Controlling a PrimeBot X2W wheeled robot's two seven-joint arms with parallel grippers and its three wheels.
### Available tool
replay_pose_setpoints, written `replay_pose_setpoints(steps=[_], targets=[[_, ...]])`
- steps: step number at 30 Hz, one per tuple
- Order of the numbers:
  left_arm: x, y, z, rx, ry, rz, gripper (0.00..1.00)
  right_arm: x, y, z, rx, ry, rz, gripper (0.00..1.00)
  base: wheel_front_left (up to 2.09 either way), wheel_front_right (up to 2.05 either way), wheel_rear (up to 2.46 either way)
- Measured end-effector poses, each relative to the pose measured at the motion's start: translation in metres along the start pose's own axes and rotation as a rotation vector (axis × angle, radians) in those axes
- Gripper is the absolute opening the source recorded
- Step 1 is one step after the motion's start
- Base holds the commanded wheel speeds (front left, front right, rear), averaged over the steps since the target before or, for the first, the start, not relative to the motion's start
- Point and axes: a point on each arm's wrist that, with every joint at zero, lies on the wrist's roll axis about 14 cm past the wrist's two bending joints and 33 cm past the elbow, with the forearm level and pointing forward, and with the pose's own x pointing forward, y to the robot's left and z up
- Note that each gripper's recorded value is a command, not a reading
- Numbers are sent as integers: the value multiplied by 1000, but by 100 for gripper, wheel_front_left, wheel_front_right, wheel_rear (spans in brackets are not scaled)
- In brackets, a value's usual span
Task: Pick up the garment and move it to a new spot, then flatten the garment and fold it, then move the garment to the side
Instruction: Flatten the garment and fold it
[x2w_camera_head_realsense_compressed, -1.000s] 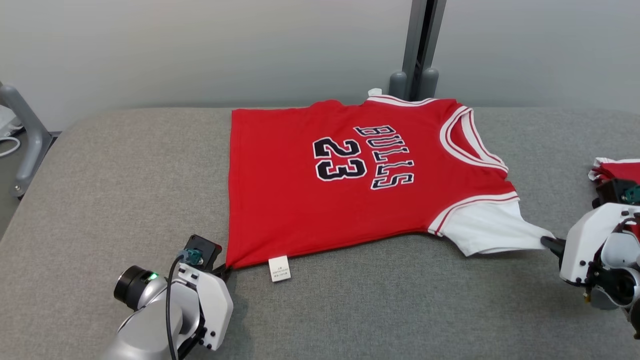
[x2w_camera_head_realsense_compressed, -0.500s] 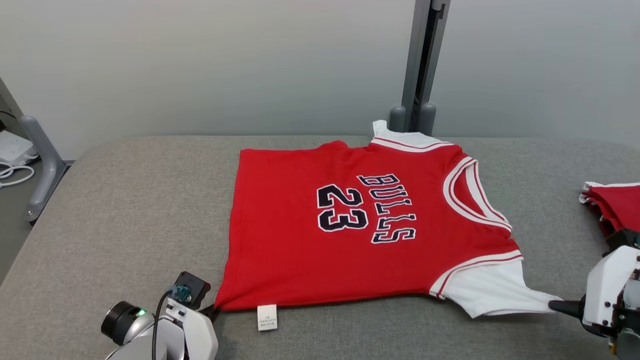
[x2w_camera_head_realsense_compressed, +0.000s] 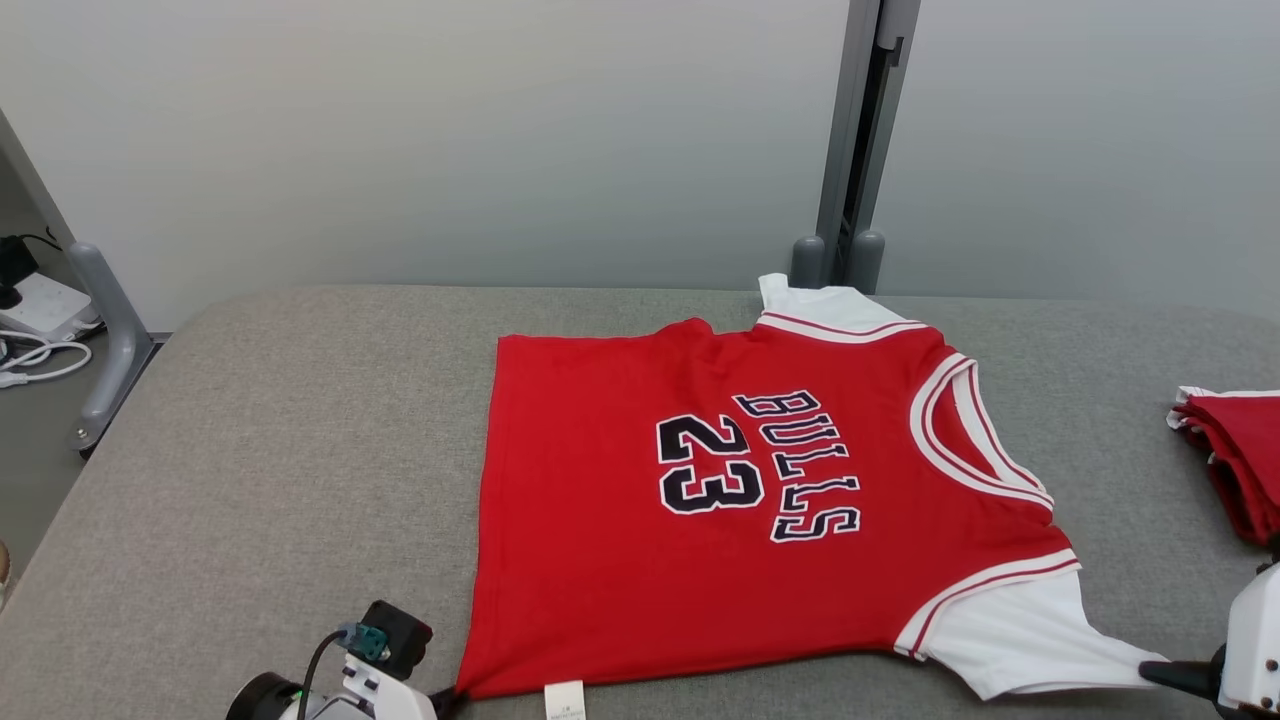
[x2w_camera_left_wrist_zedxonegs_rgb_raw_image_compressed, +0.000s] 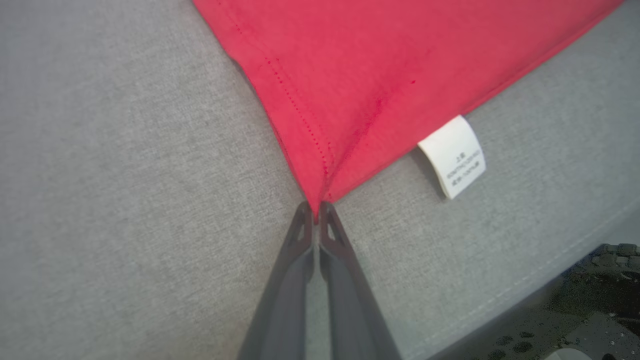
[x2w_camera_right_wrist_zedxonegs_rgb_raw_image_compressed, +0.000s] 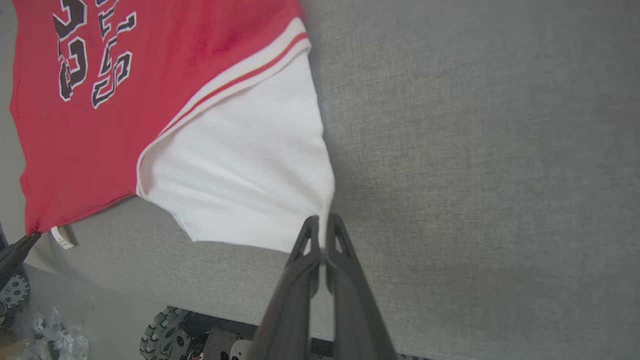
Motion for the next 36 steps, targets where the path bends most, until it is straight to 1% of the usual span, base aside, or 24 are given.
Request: replay_pose_setpoints(steps=[6, 18, 20, 24, 26, 27, 29, 36], targets=[[-14, -21, -20, -76, 71, -92, 0, -3, -8, -13, 16, 11, 0, 0, 0, 0, 0], [-42, -38, -30, -121, 138, -202, 0, -12, -13, -31, 26, 28, 16, 0, 0, 0, 0], [-46, -43, -25, -153, 121, -221, 0, -14, -10, -31, 26, 22, 30, 0, 0, 0, 0], [-49, -48, -14, -198, 84, -240, 0, -15, -2, -25, 19, -20, 57, 0, 0, 0, 0], [-51, -47, -8, -213, 69, -241, 0, -16, 2, -19, 17, -49, 72, 0, 0, 0, 0], [-51, -45, 0, -241, 45, -242, 0, -16, 6, -12, 16, -81, 84, 0, 0, 0, 0], [-52, -45, 3, -251, 40, -246, 0, -16, 7, -8, 13, -94, 89, 0, 0, 0, 0], [-51, -35, 24, -319, 38, -257, 0, -17, 23, 31, -20, -206, 122, 0, 0, 0, 0]])
